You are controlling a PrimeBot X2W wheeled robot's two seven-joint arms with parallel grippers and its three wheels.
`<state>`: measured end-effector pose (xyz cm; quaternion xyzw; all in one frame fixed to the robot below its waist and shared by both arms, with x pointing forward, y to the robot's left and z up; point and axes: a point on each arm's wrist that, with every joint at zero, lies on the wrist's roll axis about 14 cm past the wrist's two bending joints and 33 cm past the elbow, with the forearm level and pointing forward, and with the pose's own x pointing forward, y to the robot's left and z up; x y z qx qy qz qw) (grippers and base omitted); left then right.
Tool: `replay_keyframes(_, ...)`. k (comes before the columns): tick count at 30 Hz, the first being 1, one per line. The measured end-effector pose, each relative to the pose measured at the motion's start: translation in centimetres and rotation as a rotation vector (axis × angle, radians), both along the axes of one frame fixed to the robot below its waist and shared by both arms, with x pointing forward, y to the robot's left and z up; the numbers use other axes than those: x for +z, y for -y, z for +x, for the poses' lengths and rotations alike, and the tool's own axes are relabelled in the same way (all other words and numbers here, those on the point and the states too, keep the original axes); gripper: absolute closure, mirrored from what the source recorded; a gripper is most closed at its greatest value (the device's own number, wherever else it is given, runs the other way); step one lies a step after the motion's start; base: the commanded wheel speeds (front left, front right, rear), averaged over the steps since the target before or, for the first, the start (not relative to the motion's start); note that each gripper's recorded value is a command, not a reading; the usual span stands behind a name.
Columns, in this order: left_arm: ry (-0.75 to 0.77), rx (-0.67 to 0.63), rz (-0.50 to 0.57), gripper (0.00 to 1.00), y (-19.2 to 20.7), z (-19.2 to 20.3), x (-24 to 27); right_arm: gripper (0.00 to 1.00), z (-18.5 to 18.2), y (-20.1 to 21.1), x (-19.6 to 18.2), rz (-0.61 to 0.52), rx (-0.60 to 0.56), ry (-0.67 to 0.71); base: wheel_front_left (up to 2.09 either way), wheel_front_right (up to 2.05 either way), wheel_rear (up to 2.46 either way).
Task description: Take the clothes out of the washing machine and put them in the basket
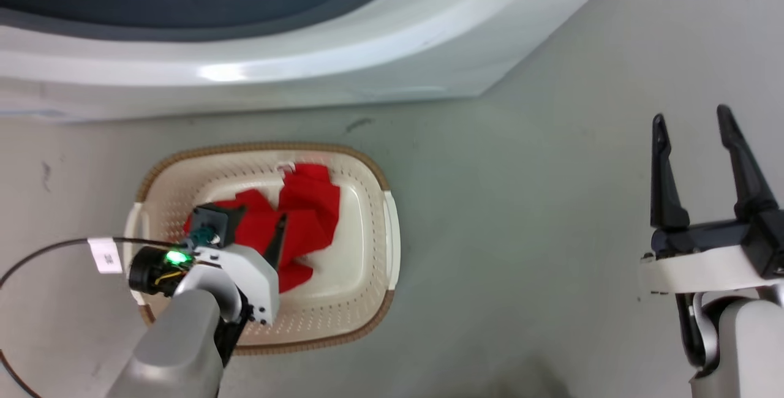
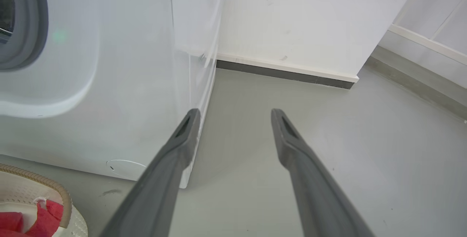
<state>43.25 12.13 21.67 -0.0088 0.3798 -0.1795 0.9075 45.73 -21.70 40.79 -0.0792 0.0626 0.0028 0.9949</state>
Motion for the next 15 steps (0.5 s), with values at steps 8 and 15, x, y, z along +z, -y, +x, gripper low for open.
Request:
replay_keyframes(8, 0.212, 0.005, -0.054, 0.00, 0.1, 1.0, 7.3, 0.00, -1.3, -0.5, 3.4, 0.023, 0.007, 0.064, 0.00, 0.00, 0.00)
replay_keyframes(15, 0.406, 0.050, -0.116, 0.00, -0.1, 2.4, 13.9, 0.00, -2.5, -0.6, 5.9, 0.038, 0.004, 0.121, 0.00, 0.00, 0.00)
